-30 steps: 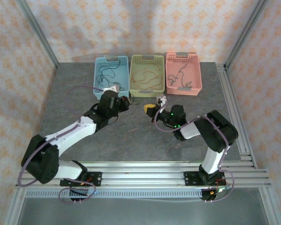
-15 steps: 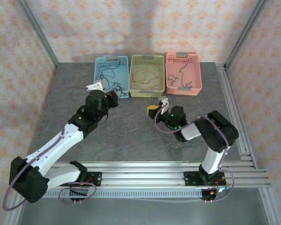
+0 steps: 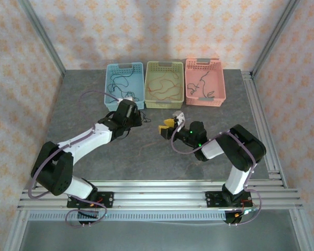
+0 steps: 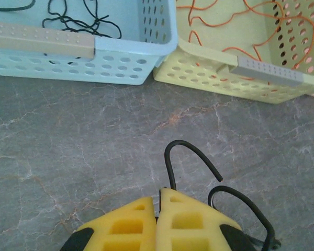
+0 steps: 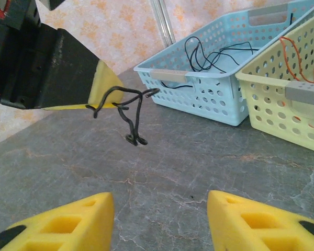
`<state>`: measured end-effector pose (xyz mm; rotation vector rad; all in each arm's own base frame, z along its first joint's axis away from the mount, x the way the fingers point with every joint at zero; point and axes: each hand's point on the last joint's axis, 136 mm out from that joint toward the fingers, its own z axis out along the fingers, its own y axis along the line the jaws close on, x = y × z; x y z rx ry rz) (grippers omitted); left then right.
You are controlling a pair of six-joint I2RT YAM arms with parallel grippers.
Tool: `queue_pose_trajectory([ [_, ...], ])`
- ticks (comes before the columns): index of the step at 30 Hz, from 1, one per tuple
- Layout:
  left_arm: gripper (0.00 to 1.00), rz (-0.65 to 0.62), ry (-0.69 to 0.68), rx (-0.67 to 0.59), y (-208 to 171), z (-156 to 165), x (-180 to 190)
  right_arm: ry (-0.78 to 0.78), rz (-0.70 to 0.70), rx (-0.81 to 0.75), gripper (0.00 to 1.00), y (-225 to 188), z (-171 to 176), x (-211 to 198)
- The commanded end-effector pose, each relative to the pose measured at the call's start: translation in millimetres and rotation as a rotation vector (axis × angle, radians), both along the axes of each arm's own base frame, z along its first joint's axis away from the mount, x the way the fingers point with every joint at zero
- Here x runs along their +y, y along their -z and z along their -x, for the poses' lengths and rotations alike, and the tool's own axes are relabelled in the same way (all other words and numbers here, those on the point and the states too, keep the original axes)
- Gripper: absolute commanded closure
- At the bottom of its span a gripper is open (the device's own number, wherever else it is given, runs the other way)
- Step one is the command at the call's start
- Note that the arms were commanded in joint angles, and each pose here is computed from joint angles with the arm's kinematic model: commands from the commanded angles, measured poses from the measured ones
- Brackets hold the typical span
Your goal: Untangle the cables
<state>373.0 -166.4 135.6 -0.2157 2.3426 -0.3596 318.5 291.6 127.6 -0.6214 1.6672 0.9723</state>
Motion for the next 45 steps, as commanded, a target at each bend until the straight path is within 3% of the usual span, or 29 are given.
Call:
queue_pose_trajectory([
  [1, 1.0, -0.045, 0.055, -0.022, -6.1, -1.8, -9.0, -0.074, -0.033, -0.061, 0.49, -17.0, 8.2, 12.1],
  [24, 1.0, -0.072, 0.202, -0.069, -9.1, 11.6, -58.6, -0.131, -0.025, 0.018, 0.45, -5.9, 9.9, 26.0],
  [28, 1.0, -0.074, 0.206, -0.08, -13.3, 13.9, -59.9, -0.132, -0.011, 0.027, 0.55, -2.7, 8.9, 26.3],
  [33, 1.0, -0.07, 0.2, -0.099, -23.0, 15.7, -56.9, -0.136, -0.007, 0.018, 0.91, -3.6, 9.9, 26.7],
  [35, 1.0, -0.071, 0.199, -0.101, -24.2, 16.3, -56.0, -0.131, -0.007, 0.01, 1.0, -4.7, 9.8, 25.6],
  [39, 1.0, -0.107, 0.139, -0.104, -23.9, 15.5, -42.6, -0.08, -0.019, -0.027, 1.0, -10.0, 6.5, 18.2],
  [45, 1.0, -0.102, -0.037, -0.146, -30.1, 22.3, -5.1, 0.122, -0.078, -0.073, 1.0, -21.0, -14.6, -16.2],
])
